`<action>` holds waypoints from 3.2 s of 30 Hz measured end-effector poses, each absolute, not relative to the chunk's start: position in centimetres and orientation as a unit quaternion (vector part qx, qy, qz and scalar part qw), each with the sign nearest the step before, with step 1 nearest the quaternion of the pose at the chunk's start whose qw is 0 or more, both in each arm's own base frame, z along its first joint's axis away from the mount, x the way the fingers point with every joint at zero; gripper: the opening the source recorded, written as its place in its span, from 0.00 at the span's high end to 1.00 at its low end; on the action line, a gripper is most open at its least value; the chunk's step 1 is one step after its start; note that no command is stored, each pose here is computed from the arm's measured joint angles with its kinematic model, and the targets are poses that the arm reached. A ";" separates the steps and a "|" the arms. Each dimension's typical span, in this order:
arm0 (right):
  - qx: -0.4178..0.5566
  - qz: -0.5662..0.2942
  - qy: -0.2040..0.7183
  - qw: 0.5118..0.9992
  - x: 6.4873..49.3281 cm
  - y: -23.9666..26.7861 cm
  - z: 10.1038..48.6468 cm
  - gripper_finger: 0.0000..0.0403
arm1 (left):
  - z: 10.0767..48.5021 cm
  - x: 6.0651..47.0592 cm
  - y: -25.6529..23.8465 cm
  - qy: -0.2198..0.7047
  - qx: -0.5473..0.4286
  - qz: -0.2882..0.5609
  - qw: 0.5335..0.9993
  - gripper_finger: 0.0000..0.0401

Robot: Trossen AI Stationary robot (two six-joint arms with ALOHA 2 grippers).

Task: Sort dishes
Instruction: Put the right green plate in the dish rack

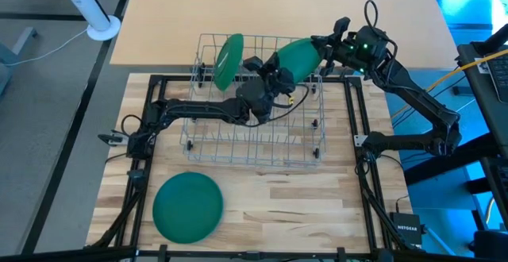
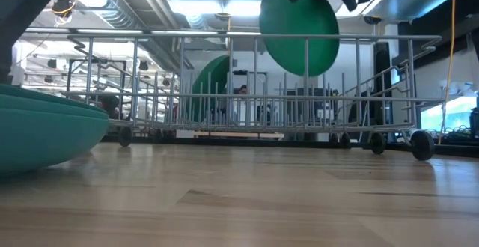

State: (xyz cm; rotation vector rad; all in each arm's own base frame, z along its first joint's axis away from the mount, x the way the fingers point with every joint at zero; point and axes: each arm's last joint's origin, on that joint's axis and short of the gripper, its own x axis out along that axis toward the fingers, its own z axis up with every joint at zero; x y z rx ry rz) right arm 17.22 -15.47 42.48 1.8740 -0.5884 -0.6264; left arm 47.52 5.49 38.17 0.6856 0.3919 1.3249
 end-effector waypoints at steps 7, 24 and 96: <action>0.782 -0.270 -0.236 0.509 17.2 -15.4 42.2 0.89 | 38.2 47.5 5.2 0.175 0.310 0.596 0.719 1.00; 0.783 -0.277 -0.231 0.506 17.2 -15.4 42.0 0.89 | 38.2 47.6 5.2 0.175 0.311 0.596 0.720 1.00; 0.724 -0.228 -0.290 0.583 17.2 -15.6 44.0 0.98 | 40.3 46.2 -0.2 0.183 0.348 0.591 0.704 0.54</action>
